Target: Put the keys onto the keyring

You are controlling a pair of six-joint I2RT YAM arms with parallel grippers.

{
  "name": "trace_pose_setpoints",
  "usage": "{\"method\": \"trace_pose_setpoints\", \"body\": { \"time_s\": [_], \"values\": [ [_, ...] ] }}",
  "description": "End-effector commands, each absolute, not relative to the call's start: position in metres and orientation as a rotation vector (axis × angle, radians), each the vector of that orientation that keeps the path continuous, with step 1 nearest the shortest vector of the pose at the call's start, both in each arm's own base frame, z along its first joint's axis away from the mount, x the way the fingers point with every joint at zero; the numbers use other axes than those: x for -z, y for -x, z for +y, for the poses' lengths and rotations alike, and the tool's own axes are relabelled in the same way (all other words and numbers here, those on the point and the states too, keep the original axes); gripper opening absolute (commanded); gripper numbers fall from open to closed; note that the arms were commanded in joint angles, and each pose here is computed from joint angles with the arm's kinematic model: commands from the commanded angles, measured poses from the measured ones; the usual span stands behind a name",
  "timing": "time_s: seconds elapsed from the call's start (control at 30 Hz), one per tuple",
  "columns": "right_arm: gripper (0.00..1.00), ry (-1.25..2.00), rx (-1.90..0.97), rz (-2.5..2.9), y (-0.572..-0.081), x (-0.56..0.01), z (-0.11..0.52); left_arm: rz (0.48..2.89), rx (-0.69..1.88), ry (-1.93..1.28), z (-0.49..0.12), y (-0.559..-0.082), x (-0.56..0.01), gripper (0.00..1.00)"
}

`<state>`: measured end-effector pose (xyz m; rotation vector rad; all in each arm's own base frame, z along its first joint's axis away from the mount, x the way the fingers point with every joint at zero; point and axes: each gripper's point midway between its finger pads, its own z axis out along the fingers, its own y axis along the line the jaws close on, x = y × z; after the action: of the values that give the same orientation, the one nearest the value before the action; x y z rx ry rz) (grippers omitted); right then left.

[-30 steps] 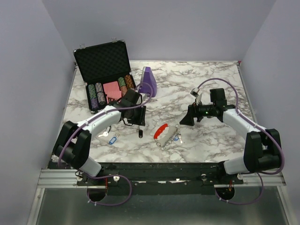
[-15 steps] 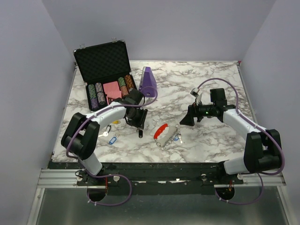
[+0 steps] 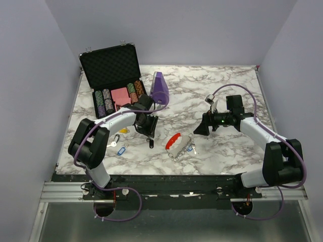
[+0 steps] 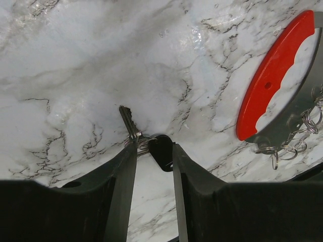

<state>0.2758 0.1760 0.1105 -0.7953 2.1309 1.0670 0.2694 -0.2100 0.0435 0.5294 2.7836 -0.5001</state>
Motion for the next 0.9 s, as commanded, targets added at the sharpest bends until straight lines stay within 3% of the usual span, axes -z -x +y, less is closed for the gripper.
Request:
{"method": "trace_pose_setpoints", "body": {
  "time_s": [0.0,0.87],
  "values": [
    [0.94,0.826,-1.06,2.101,-0.275,-0.118,0.178,2.777,0.547,-0.547,-0.215,-0.271,-0.048,0.42],
    [0.94,0.829,-1.058,2.098,-0.275,-0.119,0.178,2.834,0.559,-0.53,-0.211,-0.269,-0.038,0.37]
  ]
}}
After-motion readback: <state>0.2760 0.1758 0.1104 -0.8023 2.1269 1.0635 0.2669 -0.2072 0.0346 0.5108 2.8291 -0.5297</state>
